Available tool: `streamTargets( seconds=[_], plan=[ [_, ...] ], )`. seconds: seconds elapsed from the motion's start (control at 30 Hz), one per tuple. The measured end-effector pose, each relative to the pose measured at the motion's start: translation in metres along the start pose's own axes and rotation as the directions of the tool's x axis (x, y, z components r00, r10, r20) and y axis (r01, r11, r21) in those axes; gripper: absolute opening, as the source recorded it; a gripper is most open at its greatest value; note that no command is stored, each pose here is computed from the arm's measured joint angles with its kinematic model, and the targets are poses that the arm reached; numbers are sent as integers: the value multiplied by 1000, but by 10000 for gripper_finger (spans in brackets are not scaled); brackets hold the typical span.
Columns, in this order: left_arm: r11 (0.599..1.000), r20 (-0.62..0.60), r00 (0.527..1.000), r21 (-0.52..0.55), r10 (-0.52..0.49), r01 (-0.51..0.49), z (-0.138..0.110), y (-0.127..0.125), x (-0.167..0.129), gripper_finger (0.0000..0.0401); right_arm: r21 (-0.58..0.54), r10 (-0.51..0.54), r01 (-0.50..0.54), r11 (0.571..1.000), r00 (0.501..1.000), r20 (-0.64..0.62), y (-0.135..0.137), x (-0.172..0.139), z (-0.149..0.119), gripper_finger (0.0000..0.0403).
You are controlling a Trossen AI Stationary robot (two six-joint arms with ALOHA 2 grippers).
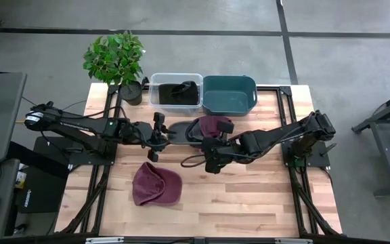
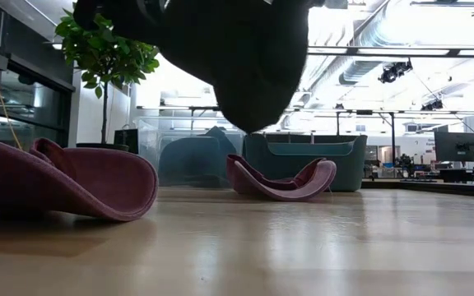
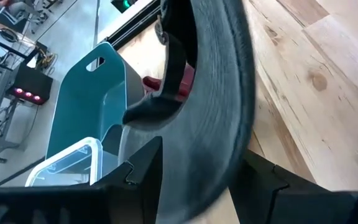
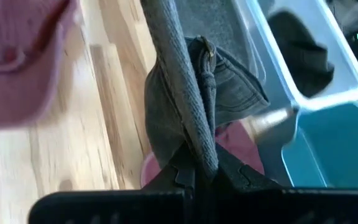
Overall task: Pick & Place hat
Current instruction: Put the black cap into the transparent bin
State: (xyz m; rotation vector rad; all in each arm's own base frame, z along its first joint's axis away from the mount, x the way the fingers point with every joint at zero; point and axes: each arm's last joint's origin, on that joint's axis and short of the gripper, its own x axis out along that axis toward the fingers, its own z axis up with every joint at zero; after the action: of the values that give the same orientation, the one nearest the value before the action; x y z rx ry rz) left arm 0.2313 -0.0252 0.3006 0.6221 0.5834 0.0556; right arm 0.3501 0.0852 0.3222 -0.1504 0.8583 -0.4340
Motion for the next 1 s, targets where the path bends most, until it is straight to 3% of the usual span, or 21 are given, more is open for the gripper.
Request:
streamTargets(
  seconds=[0.13, 0.37, 0.47, 0.63, 0.87, 1.0],
  plan=[
    [1000, 5, 1000, -2, 2, -2, 0, 0, 0, 147, -4, 40, -40, 999, 998, 58, 2, 1, 7, 10],
    [1000, -1, 1000, -4, 25, -25, 1, 1, 0, 142, -4, 50, -50, 999, 997, 52, 0, 2, 8, 10],
    [999, -12, 999, -4, 45, -45, 0, 2, 0, 115, -4, 50, -49, 999, 997, 52, 0, 2, 8, 10],
    [999, -27, 998, 8, 48, -48, -1, 1, 0, 18, -3, 36, -36, 999, 998, 56, 0, 2, 8, 10],
    [999, -30, 998, 5, 54, -54, -1, 1, 0, 4, -2, 20, -20, 1000, 998, 61, -1, 2, 8, 16],
    [997, -34, 997, 5, 73, -73, -1, 2, 0, 2, 28, 2, -4, 1000, 998, 67, -1, 2, 8, 66]
  ],
)
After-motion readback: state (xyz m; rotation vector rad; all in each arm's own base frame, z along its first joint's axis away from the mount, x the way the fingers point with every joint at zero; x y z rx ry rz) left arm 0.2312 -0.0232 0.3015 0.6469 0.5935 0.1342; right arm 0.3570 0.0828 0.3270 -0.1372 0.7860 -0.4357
